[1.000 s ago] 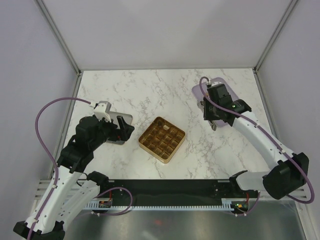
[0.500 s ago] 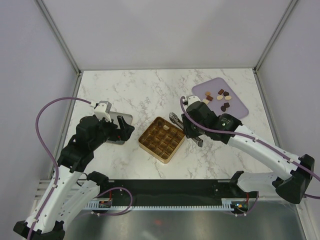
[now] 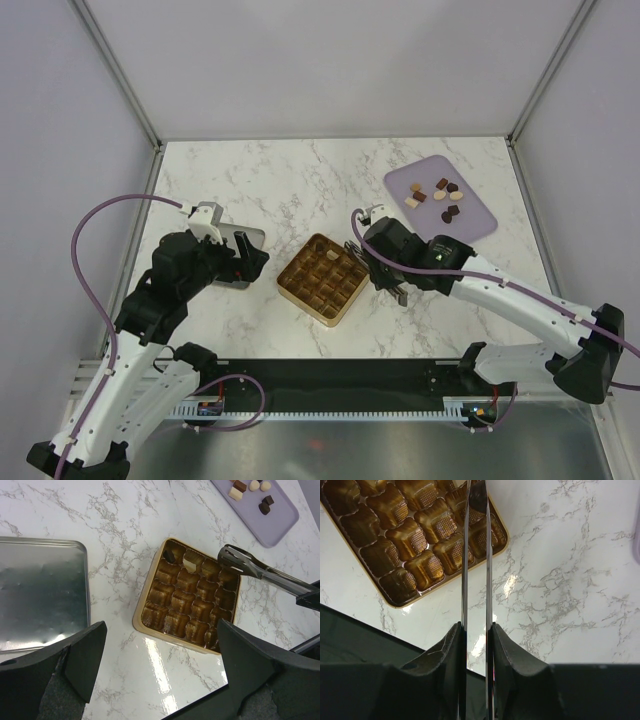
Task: Pack the chocolate
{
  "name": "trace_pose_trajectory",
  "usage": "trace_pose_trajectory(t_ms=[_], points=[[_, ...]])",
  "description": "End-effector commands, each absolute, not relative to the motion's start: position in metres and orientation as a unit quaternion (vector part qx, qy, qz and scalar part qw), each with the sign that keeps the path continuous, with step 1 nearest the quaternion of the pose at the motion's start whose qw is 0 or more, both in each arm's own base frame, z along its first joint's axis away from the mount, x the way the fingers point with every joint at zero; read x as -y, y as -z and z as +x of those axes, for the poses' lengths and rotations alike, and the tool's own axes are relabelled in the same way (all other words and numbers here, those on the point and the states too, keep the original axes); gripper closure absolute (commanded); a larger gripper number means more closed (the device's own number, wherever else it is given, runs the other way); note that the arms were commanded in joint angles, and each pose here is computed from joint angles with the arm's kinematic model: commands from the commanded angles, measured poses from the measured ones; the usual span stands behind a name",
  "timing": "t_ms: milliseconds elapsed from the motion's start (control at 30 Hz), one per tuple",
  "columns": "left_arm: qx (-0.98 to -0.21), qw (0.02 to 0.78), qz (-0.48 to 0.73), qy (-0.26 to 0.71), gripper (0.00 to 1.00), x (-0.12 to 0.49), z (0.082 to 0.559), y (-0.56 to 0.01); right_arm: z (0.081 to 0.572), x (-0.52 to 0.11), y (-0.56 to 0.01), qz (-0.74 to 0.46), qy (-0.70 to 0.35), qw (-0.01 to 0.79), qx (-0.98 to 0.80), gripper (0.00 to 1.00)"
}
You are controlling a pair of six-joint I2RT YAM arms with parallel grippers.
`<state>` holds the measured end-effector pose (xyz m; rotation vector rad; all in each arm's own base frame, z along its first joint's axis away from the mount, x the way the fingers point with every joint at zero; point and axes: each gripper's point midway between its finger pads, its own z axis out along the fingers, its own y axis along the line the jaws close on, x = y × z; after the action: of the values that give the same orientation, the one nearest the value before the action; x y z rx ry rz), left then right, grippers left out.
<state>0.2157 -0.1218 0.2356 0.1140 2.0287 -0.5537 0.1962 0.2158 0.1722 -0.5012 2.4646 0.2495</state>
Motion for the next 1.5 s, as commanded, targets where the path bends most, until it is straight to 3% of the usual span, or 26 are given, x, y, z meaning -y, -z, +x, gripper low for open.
trace_pose_trajectory(t_ms=[0,167,633,867,1067,1467], points=[[-0.836,0.501,0.061,0.216,0.00,0.120,0.216,-0.234,0.200,-0.216,-0.174,-0.179,-0.087,0.314,-0.928,0.67],[-0.836,0.501,0.059,0.215,0.00,0.119,0.216,-0.234,0.200,-0.222,-0.172,-0.182,-0.093,0.314,-0.927,0.67],[-0.835,0.502,0.060,0.215,0.00,0.119,0.216,-0.234,0.204,-0.230,-0.179,-0.176,-0.092,0.330,-0.923,0.54],[-0.835,0.502,0.059,0.216,0.00,0.119,0.216,-0.234,0.213,-0.225,-0.199,-0.162,-0.084,0.359,-0.915,0.54],[-0.836,0.501,0.060,0.216,0.00,0.119,0.216,-0.234,0.246,-0.192,-0.234,-0.116,-0.031,0.413,-0.903,0.55],[-0.835,0.501,0.062,0.219,0.00,0.120,0.215,-0.235,0.313,-0.070,-0.195,0.036,0.078,0.367,-0.926,0.52]])
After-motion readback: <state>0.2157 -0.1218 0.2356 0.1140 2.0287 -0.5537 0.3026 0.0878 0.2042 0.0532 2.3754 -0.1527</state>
